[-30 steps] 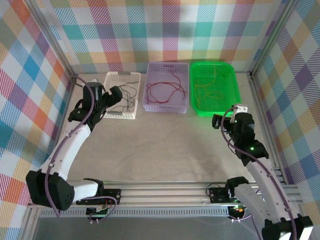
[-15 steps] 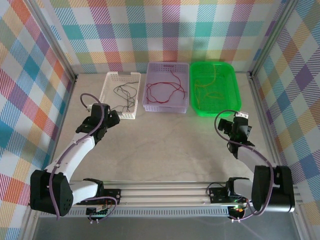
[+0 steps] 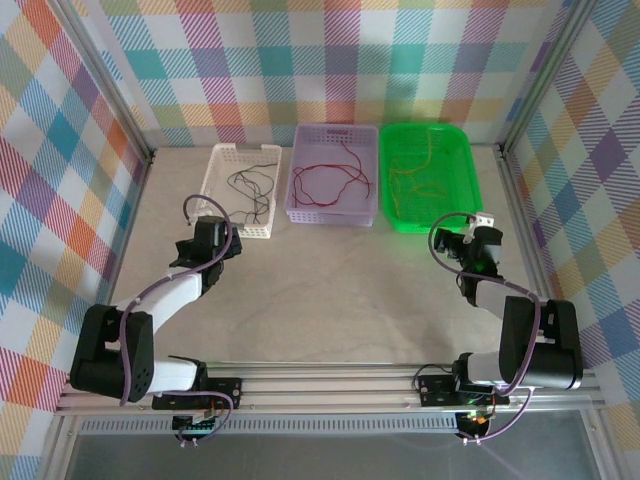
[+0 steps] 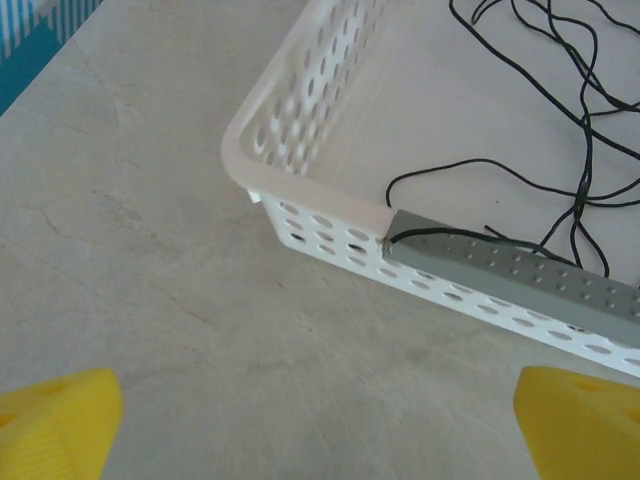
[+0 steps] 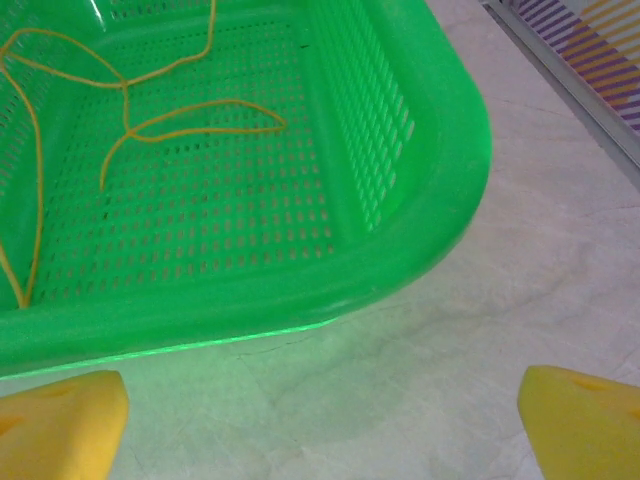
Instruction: Untangle the cables
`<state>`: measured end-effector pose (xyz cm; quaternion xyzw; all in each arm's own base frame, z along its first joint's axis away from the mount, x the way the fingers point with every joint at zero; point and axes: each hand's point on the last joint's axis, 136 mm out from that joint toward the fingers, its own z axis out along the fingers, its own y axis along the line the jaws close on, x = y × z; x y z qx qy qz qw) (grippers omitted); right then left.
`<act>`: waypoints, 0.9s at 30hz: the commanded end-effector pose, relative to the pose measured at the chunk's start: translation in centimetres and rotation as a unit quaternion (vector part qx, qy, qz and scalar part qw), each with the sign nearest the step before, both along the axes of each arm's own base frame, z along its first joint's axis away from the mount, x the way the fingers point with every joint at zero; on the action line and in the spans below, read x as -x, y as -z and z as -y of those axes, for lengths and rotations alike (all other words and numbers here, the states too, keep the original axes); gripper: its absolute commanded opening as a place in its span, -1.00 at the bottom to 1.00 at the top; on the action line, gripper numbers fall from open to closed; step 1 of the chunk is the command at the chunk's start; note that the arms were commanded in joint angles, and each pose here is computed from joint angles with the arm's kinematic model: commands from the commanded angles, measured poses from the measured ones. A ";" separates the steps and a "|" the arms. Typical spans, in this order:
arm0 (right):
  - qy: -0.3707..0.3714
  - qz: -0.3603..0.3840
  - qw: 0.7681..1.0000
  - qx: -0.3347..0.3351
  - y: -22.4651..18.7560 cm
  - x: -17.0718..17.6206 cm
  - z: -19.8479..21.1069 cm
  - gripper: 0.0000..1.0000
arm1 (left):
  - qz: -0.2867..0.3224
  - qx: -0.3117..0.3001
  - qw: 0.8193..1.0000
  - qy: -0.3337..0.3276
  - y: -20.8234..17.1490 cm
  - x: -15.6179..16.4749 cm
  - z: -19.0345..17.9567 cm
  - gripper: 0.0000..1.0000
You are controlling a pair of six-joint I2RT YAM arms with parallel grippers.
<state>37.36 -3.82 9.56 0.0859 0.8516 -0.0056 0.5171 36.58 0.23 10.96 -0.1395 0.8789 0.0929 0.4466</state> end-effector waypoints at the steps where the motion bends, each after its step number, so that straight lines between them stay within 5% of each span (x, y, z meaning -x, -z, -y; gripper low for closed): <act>1: -0.020 0.029 0.999 -0.001 -1.5 -0.5 -0.4 0.99 | 0.057 -0.007 0.998 0.017 -1.7 -1.7 0.2 1.00; 17: 0.019 0.085 0.996 -0.011 -2.8 1.3 1.1 0.99 | 0.050 -0.012 0.998 0.035 1.6 -3.2 -0.9 1.00; 27: -0.086 0.106 0.988 -0.068 -2.4 -0.1 -2.9 0.99 | 0.064 0.007 0.995 0.075 2.5 -4.3 -0.4 1.00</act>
